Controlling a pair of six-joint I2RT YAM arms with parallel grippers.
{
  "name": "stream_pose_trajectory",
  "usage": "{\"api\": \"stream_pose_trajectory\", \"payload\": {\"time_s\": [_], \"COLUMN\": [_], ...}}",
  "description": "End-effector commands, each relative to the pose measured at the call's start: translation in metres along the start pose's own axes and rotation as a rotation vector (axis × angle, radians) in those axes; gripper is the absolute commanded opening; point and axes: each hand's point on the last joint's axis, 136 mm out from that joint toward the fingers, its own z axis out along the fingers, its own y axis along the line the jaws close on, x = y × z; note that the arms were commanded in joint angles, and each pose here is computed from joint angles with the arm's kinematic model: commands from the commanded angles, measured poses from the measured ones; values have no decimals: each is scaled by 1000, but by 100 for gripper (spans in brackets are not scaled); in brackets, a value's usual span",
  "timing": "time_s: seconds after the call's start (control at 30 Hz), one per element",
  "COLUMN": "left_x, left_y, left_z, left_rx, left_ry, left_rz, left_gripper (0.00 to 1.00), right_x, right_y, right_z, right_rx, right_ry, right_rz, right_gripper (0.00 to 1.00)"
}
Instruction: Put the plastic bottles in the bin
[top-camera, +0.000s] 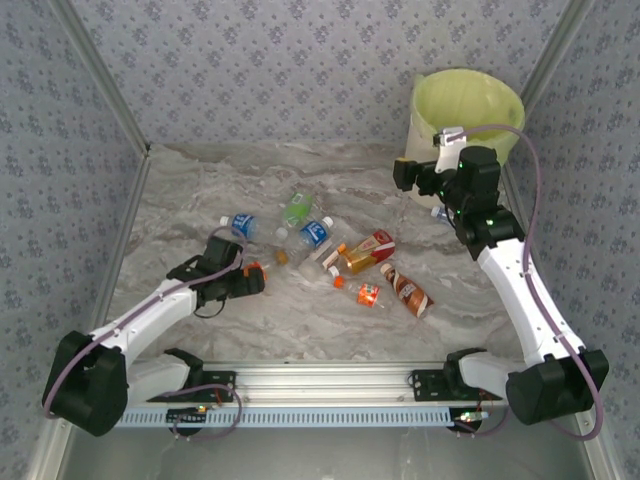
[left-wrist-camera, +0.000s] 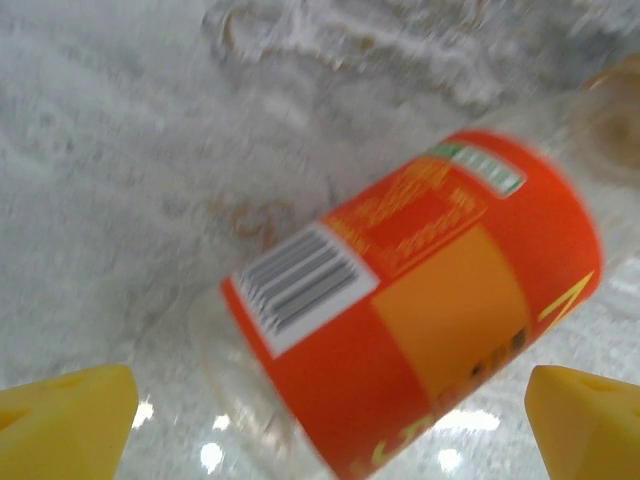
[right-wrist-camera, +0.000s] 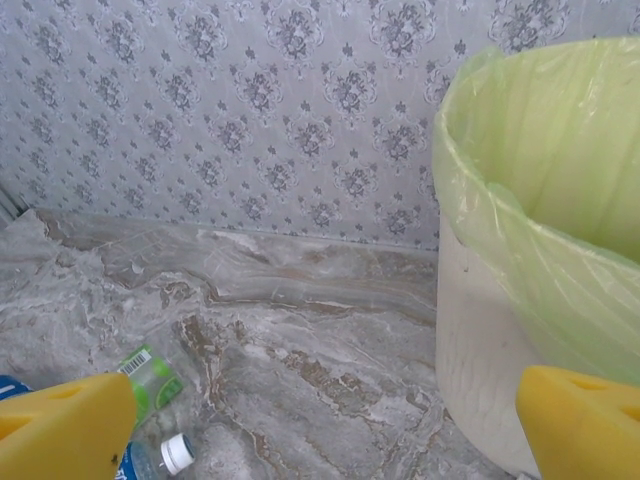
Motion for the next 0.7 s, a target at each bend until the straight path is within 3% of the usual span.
{"api": "stream_pose_trajectory", "payload": {"time_s": [0.0,0.13,0.47,0.67], "left_x": [-29,-33,-7,12], "left_y": [-11,-6,-44,-59], "left_z": [4,12,10,9], "left_rx": [32,-16,211,235], "left_ry": [-133,-129,-38,8], "left_rz": [66,101,160,228], "left_gripper": [99,99,99,99], "right_x": [-4,0,7,10], "right_y": [2,0,-4,-4], "right_z": [-4,-4,-3,4], "right_rx": [-1,13,33,31], "right_ry": [-24,-13,12,21], "right_rz": [19,20,24,44], "right_gripper": [100,100,100,100]}}
